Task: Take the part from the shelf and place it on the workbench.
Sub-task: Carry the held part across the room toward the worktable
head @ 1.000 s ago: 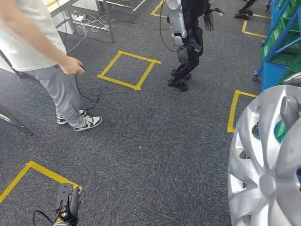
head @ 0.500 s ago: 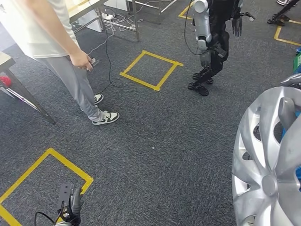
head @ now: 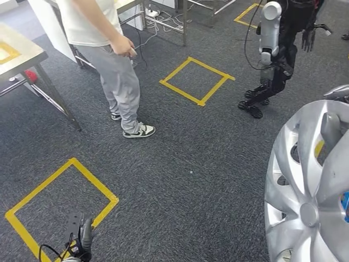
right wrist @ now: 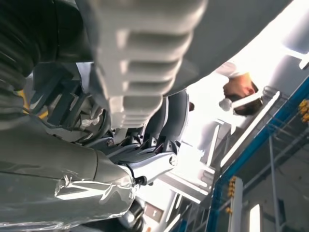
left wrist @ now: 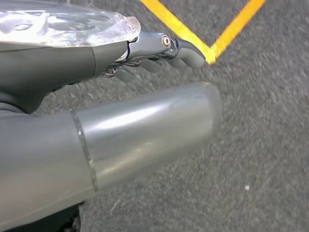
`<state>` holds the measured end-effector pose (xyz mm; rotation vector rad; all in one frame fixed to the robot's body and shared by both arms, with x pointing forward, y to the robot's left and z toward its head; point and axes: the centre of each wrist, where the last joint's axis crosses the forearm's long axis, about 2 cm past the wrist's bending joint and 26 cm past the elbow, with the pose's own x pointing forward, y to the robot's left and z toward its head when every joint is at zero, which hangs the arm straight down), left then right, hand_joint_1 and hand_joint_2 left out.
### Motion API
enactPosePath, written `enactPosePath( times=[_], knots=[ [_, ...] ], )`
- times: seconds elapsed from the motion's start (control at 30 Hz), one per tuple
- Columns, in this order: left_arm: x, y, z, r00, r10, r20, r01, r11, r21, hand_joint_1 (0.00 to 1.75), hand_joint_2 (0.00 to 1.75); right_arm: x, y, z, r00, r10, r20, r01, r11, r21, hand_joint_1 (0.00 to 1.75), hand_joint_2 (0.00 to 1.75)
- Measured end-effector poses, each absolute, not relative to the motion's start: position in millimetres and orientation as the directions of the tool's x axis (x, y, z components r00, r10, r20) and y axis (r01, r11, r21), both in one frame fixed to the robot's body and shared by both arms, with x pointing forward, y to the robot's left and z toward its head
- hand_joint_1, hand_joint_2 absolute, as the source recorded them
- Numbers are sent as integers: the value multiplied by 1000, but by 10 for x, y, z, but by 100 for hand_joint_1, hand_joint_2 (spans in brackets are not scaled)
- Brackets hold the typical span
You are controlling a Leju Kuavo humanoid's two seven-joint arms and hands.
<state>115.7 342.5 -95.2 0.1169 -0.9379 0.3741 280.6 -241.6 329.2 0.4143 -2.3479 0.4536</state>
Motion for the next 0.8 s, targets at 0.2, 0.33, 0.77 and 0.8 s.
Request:
enactPosePath(
  times=[0.2, 0.33, 0.77, 0.8],
  knots=[
    [1161, 3404, -953, 556, 238, 796, -357, 934, -30, 0, 0, 2805, -2424, 3279, -700, -172, 693, -413, 889, -196, 175, 175],
    [1159, 3378, -955, 552, 268, 790, -370, 927, -56, 0, 0, 2810, -2426, 3290, -701, -180, 690, -416, 889, -192, 175, 175],
    [1135, 3395, -960, 547, 287, 787, -380, 922, -73, 0, 0, 2817, -2428, 3294, -699, -186, 690, -418, 890, -184, 175, 175],
    [1147, 3397, -956, 545, 286, 788, -379, 923, -73, 0, 0, 2819, -2430, 3296, -700, -185, 690, -415, 891, -183, 175, 175]
  ],
)
